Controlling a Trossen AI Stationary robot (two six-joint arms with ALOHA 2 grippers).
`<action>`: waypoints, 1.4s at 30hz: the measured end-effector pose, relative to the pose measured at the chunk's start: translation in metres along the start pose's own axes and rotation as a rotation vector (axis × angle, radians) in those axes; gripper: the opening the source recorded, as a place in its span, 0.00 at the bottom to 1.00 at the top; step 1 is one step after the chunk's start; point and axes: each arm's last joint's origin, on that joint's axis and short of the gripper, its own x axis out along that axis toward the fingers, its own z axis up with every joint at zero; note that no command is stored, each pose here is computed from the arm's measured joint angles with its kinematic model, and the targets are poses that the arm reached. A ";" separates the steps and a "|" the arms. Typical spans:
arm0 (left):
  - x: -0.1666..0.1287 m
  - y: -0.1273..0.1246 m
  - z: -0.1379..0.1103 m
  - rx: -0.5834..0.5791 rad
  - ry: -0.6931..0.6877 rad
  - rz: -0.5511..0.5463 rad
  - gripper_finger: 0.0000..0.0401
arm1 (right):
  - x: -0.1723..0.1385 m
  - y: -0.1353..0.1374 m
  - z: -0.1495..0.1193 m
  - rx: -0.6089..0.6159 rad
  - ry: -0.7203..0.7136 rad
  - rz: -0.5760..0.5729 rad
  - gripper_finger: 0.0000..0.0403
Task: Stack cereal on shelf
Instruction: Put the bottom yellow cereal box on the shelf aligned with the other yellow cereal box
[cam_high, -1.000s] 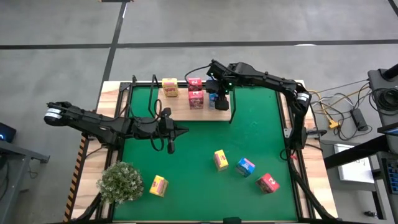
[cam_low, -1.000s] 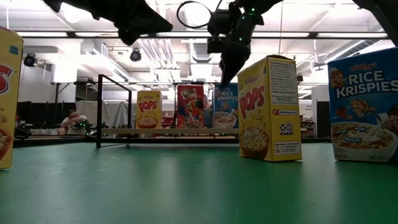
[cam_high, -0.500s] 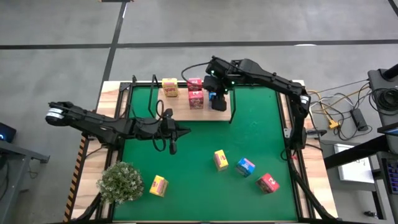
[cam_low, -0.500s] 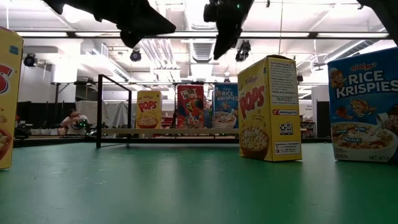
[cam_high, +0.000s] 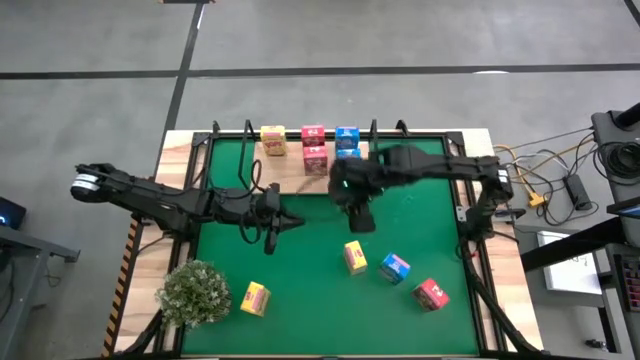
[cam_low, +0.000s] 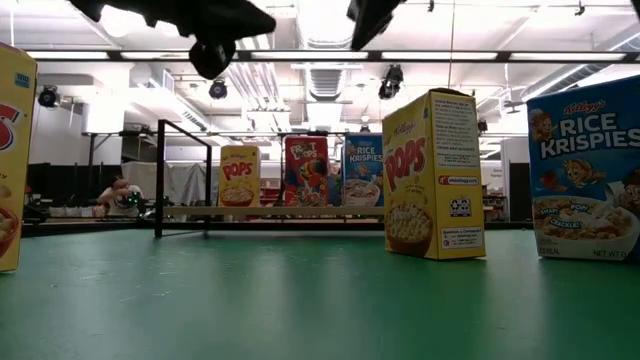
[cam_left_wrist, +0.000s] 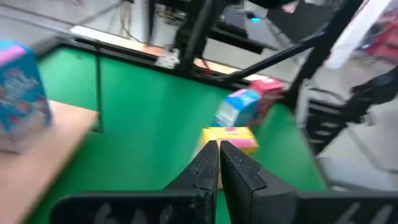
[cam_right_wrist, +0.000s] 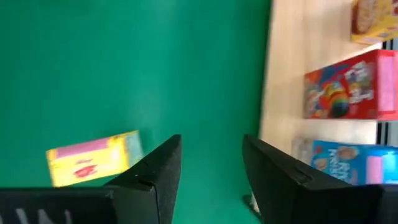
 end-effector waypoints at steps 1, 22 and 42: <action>-0.001 -0.001 0.000 -0.020 0.003 -0.016 0.00 | -0.001 0.009 -0.002 -0.009 0.003 0.007 0.38; 0.010 -0.032 -0.023 -0.533 0.218 -0.082 0.00 | 0.033 0.082 -0.067 -0.072 -0.256 0.046 0.20; 0.026 -0.130 -0.004 -0.664 0.948 0.452 0.12 | 0.011 0.078 -0.065 -0.357 -0.642 -0.076 0.15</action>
